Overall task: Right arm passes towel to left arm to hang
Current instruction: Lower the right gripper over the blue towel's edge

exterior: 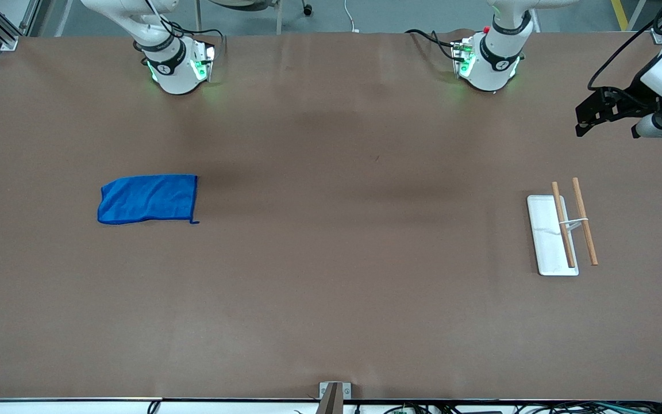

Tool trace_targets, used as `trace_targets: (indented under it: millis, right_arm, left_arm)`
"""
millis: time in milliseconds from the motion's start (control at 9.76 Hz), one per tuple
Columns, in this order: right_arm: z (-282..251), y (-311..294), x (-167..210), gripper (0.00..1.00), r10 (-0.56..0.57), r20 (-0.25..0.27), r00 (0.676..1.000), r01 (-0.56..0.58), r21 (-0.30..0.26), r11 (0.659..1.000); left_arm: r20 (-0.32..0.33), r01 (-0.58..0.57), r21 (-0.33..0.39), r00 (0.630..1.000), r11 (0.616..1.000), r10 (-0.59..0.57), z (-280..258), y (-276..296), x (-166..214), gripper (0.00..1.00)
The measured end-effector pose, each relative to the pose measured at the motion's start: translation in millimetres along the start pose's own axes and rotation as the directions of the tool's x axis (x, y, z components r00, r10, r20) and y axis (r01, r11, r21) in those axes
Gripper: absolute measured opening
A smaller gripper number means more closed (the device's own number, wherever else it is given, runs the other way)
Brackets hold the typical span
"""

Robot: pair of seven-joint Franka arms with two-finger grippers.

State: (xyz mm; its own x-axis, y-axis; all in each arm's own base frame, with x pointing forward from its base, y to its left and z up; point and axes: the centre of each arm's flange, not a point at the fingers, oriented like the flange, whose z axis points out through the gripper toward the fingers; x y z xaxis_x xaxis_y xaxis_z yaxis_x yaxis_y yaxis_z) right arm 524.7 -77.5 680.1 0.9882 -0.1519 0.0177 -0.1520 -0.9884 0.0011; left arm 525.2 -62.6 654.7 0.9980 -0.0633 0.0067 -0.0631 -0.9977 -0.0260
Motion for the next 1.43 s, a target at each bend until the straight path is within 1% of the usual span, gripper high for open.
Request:
trace_targets:
  millis: [307, 512, 614, 717, 819, 922, 1024, 1127, 1229, 1434]
  right_arm:
    - [0.1, 0.3, -0.1, 1.00, 0.000, 0.001, 1.000, 0.000, 0.000, 1.000]
    - [0.9, 0.2, -0.7, 1.00, -0.002, 0.008, 1.000, 0.002, 0.000, 1.000]
    - [3.4, -1.0, -2.1, 1.00, -0.009, 0.028, 1.000, 0.009, 0.000, 1.000]
    - [11.0, -4.8, -3.2, 1.00, -0.021, 0.063, 0.998, 0.021, 0.000, 1.000]
    - [30.6, -11.0, -1.0, 1.00, -0.033, 0.109, 0.993, 0.033, -0.001, 0.999]
    - [64.7, -17.7, 4.3, 1.00, -0.044, 0.156, 0.987, 0.045, -0.002, 0.999]
    - [105.1, -24.5, 10.2, 1.00, -0.055, 0.185, 0.981, 0.057, -0.002, 0.998]
    - [148.3, -30.1, 14.0, 1.00, -0.065, 0.196, 0.978, 0.067, -0.003, 0.998]
    - [193.1, -33.0, 13.9, 1.00, -0.070, 0.193, 0.979, 0.072, -0.003, 0.997]
    - [279.3, -32.5, -0.2, 1.00, -0.076, 0.160, 0.984, 0.078, -0.003, 0.997]
  left_arm:
    - [-0.003, 0.000, 0.000, 1.000, 1.000, 0.000, -0.8, -0.1, 0.2, 1.00]
    - [-0.017, 0.001, -0.001, 1.000, 1.000, -0.001, -6.2, -0.6, 1.0, 1.00]
    - [-0.022, 0.001, -0.002, 1.000, 1.000, -0.001, -8.3, -1.1, 1.6, 1.00]
    - [-0.022, 0.001, -0.002, 1.000, 1.000, -0.001, -8.4, -1.1, 2.0, 1.00]
    - [-0.020, 0.000, -0.002, 1.000, 1.000, 0.000, -7.1, -0.7, 2.8, 1.00]
    - [-0.017, 0.000, -0.002, 1.000, 1.000, 0.000, -5.4, -0.6, 3.9, 1.00]
    - [-0.014, 0.000, -0.003, 1.000, 1.000, 0.000, -4.1, -0.8, 4.8, 1.00]
    - [-0.013, 0.000, -0.003, 1.000, 1.000, 0.000, -3.4, -0.9, 5.3, 1.00]
    - [-0.013, 0.000, -0.003, 1.000, 1.000, 0.000, -3.4, -1.0, 5.4, 1.00]
    - [-0.013, 0.001, -0.003, 1.000, 1.000, -0.001, -3.1, -1.1, 5.7, 1.00]
